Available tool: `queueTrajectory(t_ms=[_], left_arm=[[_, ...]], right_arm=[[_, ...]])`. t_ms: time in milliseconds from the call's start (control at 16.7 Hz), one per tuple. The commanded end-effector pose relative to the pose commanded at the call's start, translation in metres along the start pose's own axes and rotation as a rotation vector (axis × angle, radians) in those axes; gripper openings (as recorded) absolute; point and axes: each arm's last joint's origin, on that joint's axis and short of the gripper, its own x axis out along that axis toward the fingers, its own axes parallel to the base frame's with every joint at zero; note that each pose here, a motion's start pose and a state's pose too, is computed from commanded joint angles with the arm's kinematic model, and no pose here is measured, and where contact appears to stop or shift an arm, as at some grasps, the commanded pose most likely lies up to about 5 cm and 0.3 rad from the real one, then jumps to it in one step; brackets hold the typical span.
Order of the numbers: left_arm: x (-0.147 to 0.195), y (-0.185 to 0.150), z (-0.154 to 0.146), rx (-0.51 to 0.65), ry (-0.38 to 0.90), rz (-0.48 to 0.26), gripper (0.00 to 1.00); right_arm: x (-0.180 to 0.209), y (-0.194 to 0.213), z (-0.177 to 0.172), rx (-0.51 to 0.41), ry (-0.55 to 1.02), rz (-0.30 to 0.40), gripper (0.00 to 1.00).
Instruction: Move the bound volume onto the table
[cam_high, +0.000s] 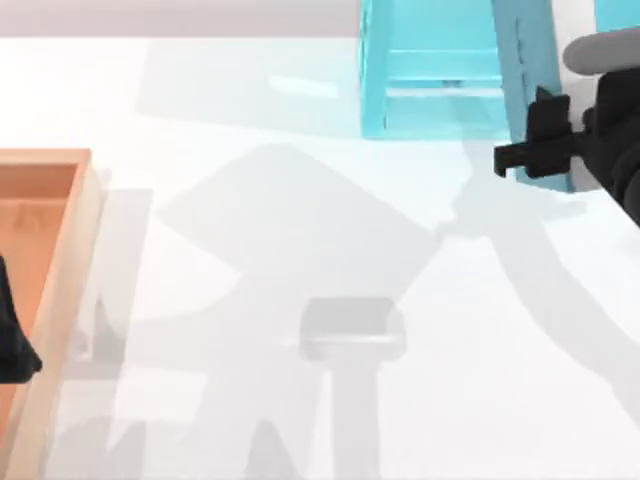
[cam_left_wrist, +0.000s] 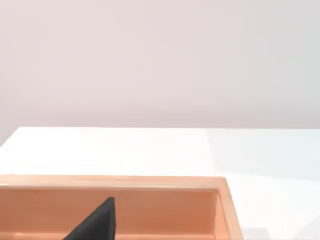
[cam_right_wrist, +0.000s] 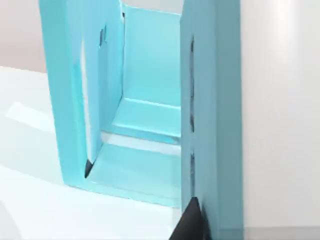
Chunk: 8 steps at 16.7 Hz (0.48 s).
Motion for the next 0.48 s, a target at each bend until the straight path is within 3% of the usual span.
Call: queueTrajectory(t_ms=[240,480], left_arm=[[0.000,0.000,0.000,0.000,0.000,0.000,1.00],[0.000,0.000,0.000,0.000,0.000,0.000,1.00]], right_arm=[[-0.023,0.086,-0.032,-0.398,0.058,0.043,0.00],[-0.073,0.156,-0.072,-0.832,0.037,0.074,0.00]])
